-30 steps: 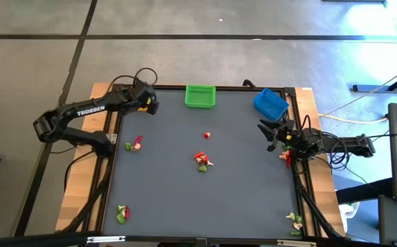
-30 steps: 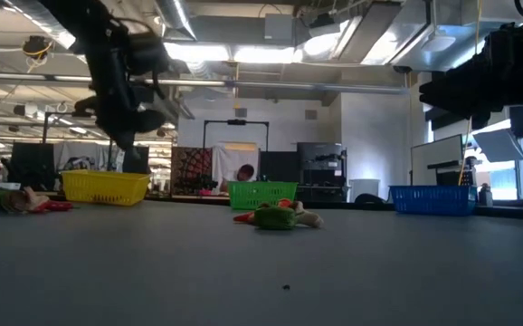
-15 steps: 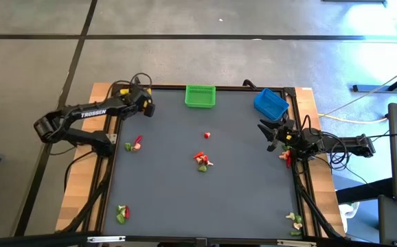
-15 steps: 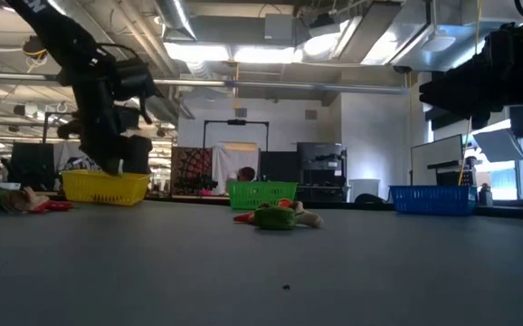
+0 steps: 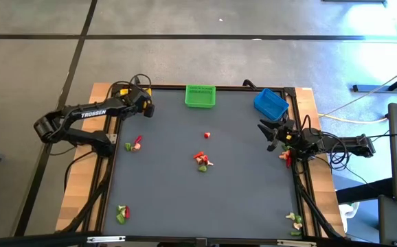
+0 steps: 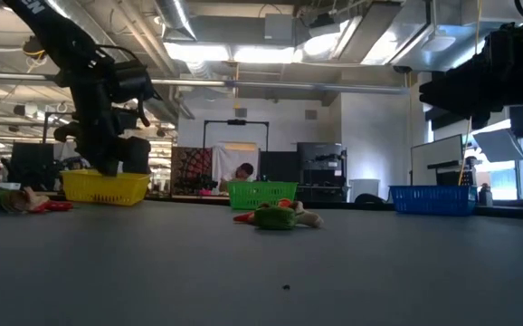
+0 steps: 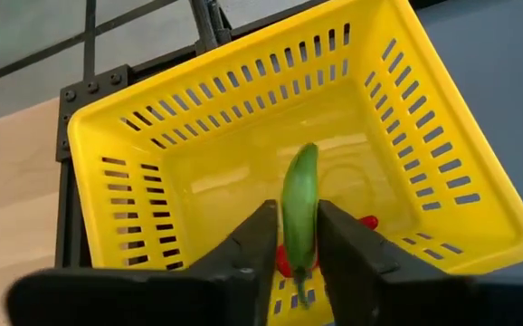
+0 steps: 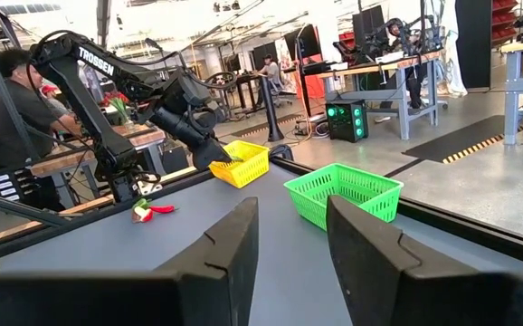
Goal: Sort produce into baskets
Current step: Put the green chili pepper into the yellow basket, then put the red chili pepper into the yellow basket
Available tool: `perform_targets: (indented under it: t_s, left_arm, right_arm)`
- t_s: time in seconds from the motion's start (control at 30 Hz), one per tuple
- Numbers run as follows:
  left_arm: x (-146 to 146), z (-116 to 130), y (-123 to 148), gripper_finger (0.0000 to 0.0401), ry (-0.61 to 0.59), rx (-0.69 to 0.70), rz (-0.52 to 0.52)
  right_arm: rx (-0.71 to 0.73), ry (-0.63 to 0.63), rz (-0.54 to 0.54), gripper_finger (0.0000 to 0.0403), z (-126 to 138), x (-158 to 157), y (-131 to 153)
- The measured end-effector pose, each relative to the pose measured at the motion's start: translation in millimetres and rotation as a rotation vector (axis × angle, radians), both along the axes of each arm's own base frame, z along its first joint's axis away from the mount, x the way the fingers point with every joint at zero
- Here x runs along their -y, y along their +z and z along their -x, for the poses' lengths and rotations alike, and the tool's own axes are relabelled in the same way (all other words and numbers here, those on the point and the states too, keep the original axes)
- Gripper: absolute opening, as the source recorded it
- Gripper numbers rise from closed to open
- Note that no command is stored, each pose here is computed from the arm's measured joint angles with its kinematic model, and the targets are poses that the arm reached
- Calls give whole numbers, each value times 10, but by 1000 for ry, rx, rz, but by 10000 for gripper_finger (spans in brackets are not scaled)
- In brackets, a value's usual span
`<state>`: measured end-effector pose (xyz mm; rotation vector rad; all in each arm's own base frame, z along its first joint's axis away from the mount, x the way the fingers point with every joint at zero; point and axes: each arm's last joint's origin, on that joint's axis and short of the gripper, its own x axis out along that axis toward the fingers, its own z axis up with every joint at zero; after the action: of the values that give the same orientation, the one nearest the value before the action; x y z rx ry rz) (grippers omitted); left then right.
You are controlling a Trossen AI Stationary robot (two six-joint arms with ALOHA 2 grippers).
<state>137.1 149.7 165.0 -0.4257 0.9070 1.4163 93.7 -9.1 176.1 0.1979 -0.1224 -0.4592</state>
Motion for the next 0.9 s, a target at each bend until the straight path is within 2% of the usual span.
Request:
perform_targets:
  t_s: [0.17,0.3,0.43,0.6,0.9]
  left_arm:
    - [5,-2,-1,143,-38,-15,16]
    - [9,-6,40,166,-69,-20,36]
    - [11,-43,194,170,-84,4,11]
    - [50,-123,407,170,-160,87,-20]
    - [339,-332,661,170,-421,294,25]
  right_arm:
    - [1,0,0,134,0,0,1]
    - [1,0,0,134,0,0,1]
    - [2,0,-1,134,0,0,1]
    - [3,0,-3,134,0,0,1]
    - [6,4,-8,134,0,-1,3]
